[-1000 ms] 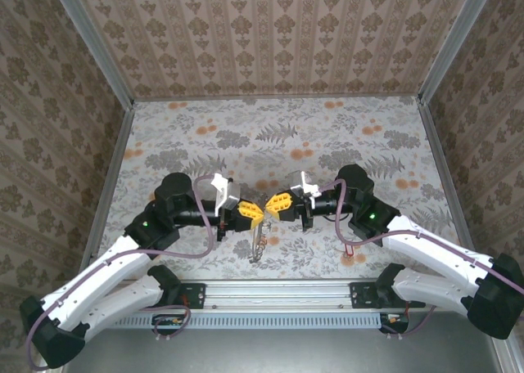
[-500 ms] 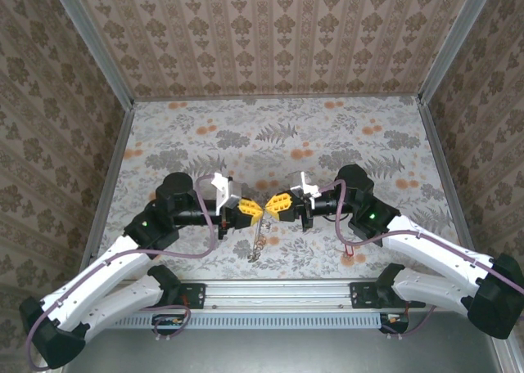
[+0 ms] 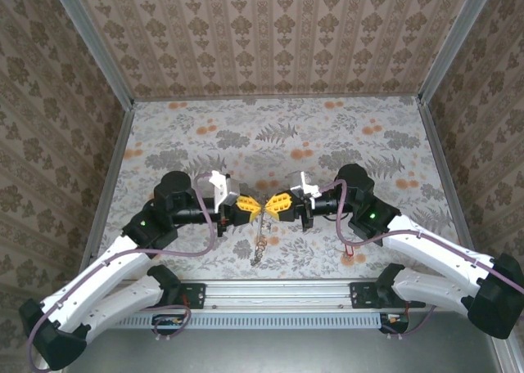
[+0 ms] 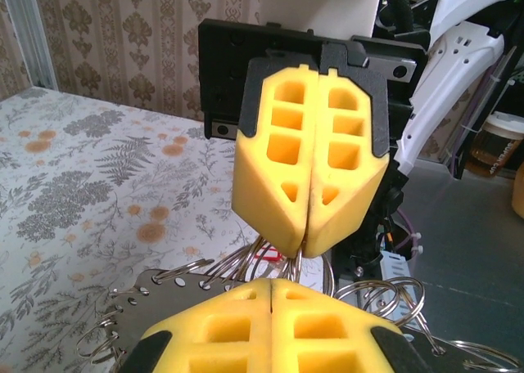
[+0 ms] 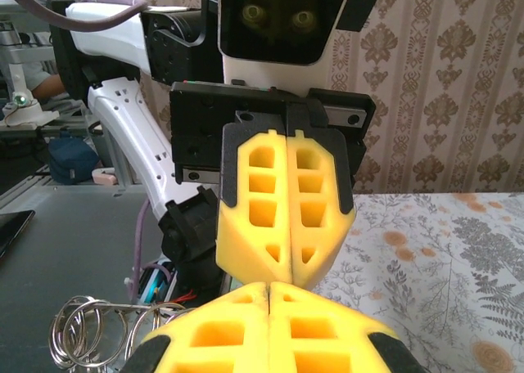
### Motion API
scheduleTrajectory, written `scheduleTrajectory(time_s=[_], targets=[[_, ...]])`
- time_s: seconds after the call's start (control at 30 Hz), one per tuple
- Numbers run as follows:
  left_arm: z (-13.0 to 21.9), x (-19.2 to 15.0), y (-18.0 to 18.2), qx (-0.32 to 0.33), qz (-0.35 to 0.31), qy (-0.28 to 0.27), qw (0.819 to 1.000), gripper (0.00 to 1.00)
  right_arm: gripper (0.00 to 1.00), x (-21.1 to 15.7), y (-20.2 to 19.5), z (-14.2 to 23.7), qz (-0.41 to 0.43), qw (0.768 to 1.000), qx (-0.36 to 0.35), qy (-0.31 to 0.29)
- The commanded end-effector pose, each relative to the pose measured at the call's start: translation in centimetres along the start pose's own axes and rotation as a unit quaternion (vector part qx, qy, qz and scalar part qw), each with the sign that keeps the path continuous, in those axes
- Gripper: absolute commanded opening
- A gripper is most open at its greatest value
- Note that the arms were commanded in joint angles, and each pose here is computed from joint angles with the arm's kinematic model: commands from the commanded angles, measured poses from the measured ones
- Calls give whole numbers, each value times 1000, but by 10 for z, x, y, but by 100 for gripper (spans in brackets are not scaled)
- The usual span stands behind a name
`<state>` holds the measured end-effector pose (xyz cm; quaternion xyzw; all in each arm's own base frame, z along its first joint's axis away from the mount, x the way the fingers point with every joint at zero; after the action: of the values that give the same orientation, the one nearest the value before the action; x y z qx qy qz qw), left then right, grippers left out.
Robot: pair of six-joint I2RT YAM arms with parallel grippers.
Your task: Put the keys on the keyring
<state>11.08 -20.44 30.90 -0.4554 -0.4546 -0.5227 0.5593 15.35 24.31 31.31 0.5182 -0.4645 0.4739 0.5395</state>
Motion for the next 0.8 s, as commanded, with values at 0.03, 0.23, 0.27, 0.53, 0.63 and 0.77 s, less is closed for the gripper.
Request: scheduleTrajectory(time_s=[0.03,0.23,0.27,0.53,0.63,0.77], targets=[[1,11,-5,-11,-23,-6,1000,7,0,21,8,-1,38,999,22,-25],[4,12,-8,-10,-24,-8,1000,7,0,21,8,-1,38,999,21,-22],[6,13,-8,-7,-25,-8,1000,7,0,21,7,-1,38,999,20,-22],[19,17,-19,-1,-21,-15,1000,8,0,23,9,0,41,999,22,-24],[15,16,-16,-4,-21,-11,1000,8,0,23,9,-1,41,999,24,-25],[11,19,-14,-13,-26,-16,999,8,0,23,10,-2,40,999,25,-25]])
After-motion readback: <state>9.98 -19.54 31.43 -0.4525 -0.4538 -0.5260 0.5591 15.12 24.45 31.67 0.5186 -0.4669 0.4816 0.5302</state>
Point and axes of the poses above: each hand's point on the last joint's axis, 136 mm out from that joint toward the fingers, its own z axis back along the fingers, its own y axis along the line the jaws close on, x = y × z, the point moved 7 cm from there along z, back along the fingers, and after that the axes turned 7 degrees about -z, right-handed, at the moved point
